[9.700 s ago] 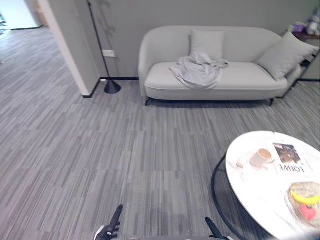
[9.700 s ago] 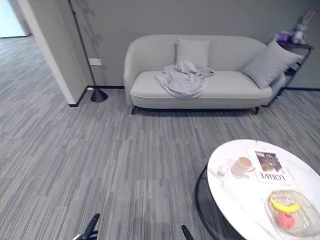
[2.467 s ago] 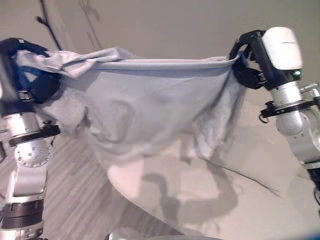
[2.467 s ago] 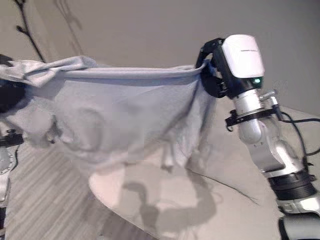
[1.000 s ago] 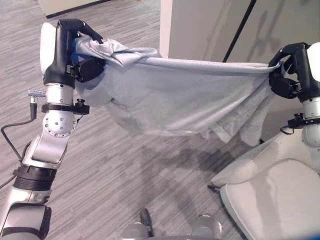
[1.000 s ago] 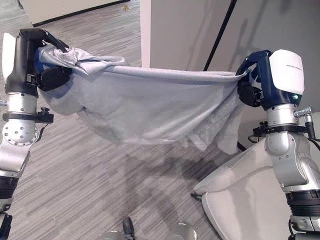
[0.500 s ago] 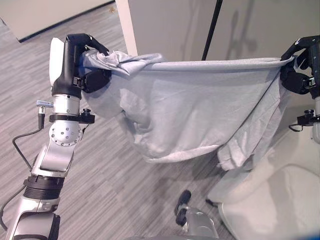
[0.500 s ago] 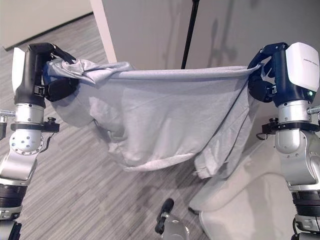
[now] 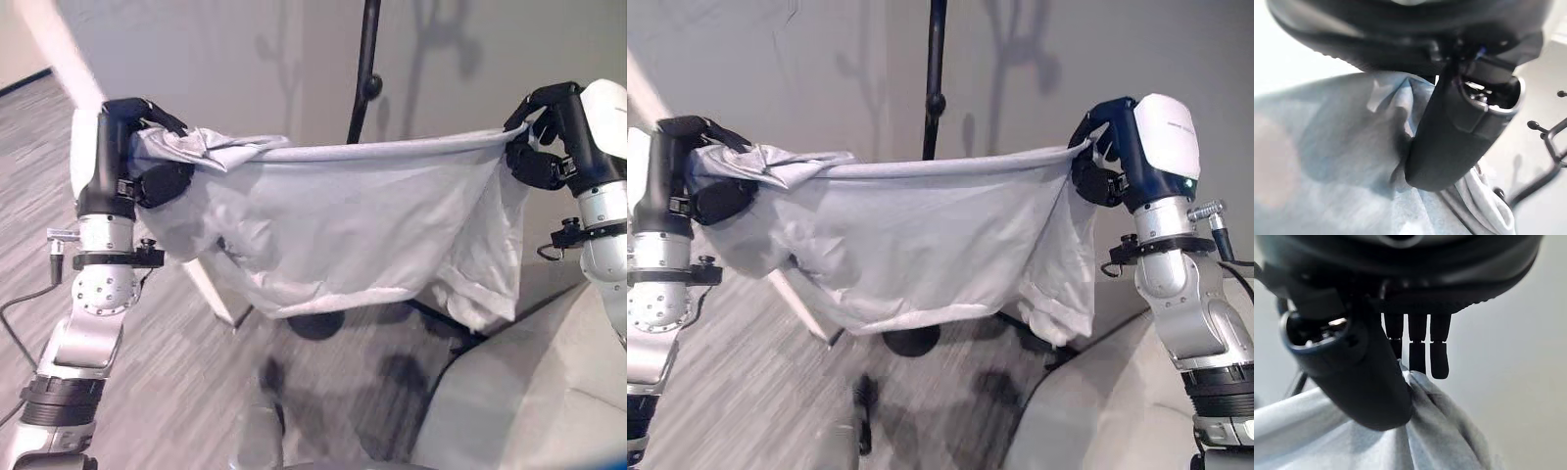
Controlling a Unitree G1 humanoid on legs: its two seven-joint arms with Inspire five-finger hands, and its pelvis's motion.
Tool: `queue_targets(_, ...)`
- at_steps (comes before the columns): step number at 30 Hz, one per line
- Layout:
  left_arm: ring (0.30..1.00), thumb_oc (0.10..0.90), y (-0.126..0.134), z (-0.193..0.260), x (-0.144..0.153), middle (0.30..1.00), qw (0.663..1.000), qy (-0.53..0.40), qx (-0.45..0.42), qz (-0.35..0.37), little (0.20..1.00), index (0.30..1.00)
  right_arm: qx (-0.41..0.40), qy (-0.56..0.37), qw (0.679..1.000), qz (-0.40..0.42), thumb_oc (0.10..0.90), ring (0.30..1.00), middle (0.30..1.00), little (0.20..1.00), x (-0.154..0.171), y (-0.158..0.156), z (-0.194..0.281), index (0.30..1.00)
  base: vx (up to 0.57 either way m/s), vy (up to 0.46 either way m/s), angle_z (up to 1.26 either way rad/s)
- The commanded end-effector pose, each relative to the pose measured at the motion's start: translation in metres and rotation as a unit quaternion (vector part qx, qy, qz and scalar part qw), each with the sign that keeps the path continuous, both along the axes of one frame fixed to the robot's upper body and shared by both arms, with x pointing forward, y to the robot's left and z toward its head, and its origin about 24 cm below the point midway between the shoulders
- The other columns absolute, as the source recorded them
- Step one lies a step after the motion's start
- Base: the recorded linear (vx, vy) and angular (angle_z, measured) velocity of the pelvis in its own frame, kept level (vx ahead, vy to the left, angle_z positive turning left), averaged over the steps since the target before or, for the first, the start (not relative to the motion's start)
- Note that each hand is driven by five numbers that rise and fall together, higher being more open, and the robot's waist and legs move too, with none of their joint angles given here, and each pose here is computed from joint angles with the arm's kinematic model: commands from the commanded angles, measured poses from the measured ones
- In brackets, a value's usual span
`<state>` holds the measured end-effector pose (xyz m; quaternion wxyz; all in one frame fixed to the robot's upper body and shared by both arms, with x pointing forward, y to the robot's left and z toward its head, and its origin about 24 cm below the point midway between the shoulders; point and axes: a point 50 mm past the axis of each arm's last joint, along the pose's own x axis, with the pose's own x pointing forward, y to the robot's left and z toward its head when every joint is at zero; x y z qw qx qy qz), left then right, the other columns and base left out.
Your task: Hang the clothes on the sofa on the clothes rack.
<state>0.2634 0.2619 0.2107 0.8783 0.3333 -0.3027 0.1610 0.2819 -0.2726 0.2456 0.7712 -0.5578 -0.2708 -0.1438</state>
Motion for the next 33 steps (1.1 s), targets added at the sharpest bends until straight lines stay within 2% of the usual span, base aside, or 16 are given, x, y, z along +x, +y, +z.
queue_targets(1,0.300,0.400,-0.003,0.067,-0.028,0.300,0.981,-0.196,-0.010,-0.005,0.300,0.300,-0.024,-0.181,0.982,-0.044,0.400,0.300,0.300,0.300,-0.012,-0.004,0.078,0.300,0.33,0.441,-0.56)
queue_targets(8,0.300,0.400,-0.011,0.085,-0.038,0.300,0.969,-0.245,0.004,-0.034,0.300,0.300,-0.015,-0.219,0.975,-0.043,0.400,0.300,0.300,0.300,-0.019,-0.002,0.081,0.300,0.05,0.042,-0.04)
queue_targets(9,0.300,0.400,-0.009,0.084,-0.041,0.300,0.969,-0.246,0.022,-0.009,0.300,0.300,-0.024,-0.226,0.970,-0.083,0.400,0.300,0.300,0.300,-0.021,-0.012,0.081,0.300,0.06,-0.129,-0.25)
queue_targets(14,0.300,0.400,-0.009,0.084,-0.041,0.300,0.969,-0.246,0.022,-0.008,0.300,0.300,-0.024,-0.226,0.970,-0.083,0.400,0.300,0.300,0.300,-0.021,-0.012,0.081,0.300,0.00,-0.039,0.24)
queue_targets(16,0.300,0.400,-0.007,0.072,-0.046,0.300,0.972,-0.233,0.005,-0.029,0.300,0.300,0.005,-0.191,0.980,-0.061,0.400,0.300,0.300,0.300,-0.028,-0.017,0.055,0.300,0.21,-0.298,-0.30)
queue_targets(21,0.300,0.400,-0.004,0.065,-0.046,0.300,0.976,-0.217,-0.001,-0.027,0.300,0.300,0.008,-0.173,0.983,-0.066,0.400,0.300,0.300,0.300,-0.035,-0.024,0.045,0.300,0.09,-0.124,0.12)
queue_targets(33,0.300,0.400,-0.004,0.068,-0.063,0.300,0.963,-0.253,-0.050,-0.074,0.300,0.300,0.053,-0.229,0.970,-0.061,0.400,0.300,0.300,0.300,-0.063,-0.028,0.035,0.300,0.03,-0.061,-0.05)
